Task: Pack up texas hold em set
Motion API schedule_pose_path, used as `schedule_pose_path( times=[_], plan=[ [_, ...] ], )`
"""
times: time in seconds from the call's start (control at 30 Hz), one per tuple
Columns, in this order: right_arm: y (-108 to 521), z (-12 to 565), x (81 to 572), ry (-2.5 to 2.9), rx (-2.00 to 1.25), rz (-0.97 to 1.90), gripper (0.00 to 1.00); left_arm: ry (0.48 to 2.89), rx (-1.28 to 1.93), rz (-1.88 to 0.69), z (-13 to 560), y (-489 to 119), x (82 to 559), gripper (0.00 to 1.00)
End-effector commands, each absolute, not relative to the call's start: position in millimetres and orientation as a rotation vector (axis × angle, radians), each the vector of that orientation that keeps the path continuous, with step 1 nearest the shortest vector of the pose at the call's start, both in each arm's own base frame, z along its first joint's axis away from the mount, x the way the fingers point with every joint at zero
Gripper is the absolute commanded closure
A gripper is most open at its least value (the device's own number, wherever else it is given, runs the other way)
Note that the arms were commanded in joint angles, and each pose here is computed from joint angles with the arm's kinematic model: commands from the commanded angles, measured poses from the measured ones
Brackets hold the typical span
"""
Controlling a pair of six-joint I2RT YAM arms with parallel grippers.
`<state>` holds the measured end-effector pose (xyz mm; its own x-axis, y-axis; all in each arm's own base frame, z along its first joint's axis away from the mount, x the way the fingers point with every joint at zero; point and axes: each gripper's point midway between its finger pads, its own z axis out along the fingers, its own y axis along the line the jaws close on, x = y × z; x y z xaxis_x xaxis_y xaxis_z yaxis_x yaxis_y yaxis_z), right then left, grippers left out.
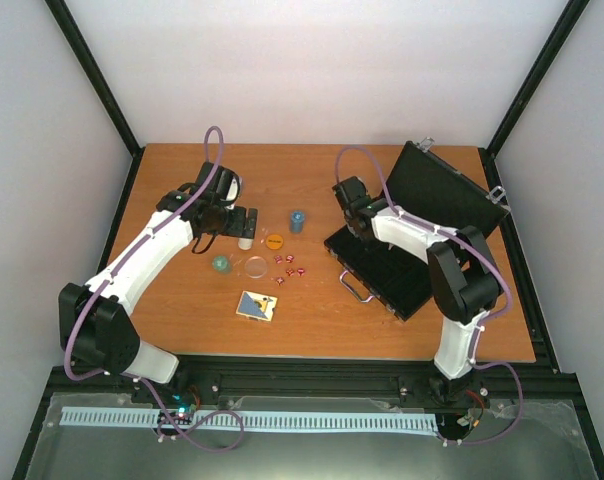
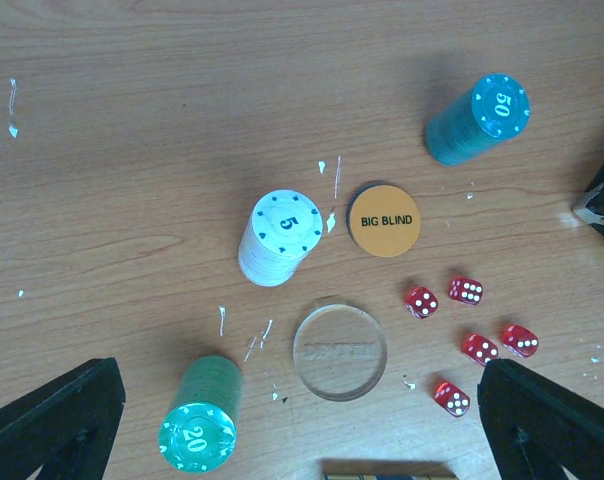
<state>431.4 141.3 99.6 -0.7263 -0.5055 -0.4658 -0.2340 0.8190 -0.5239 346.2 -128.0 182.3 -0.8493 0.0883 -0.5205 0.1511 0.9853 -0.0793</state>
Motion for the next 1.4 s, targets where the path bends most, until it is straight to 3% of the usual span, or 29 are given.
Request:
schedule_pose_path(
  times=[0.0, 0.13, 0.2, 0.4, 0.6, 0.97, 1.37],
  plan=[
    [141.4, 103.9, 451.7, 2.293, -0.507, -0.655, 0.97, 2.565, 0.157, -0.184, 189.3, -131.8, 348.2, 0.0],
    [142.3, 90.5, 454.0, 2.315, -0.523, -0.66, 0.93, 2.574, 0.16, -0.175, 185.7, -130.9, 347.9, 0.0],
    [141.1, 84.7, 453.7, 2.332, -0.522, -0.664, 0.85, 2.577, 0.16, -0.172, 184.5, -130.8, 348.1, 0.0],
    [144.1, 73.7, 449.4, 2.365, -0.542, -0.615, 0.47, 2.583, 0.178, -0.183, 182.5, -133.4, 348.4, 0.0],
    [151.9, 80.0, 446.7, 2.37, -0.551, -0.535, 0.34, 2.584, 0.18, -0.191, 182.3, -134.9, 349.2, 0.0],
    [191.3, 135.0, 426.2, 2.398, -0.577, -0.144, 0.23, 2.584, 0.181, -0.189, 182.0, -134.1, 347.9, 0.0],
    [155.2, 89.2, 470.7, 2.586, -0.373, -0.119, 0.24, 2.588, 0.183, -0.188, 181.4, -133.8, 346.9, 0.0]
  ],
)
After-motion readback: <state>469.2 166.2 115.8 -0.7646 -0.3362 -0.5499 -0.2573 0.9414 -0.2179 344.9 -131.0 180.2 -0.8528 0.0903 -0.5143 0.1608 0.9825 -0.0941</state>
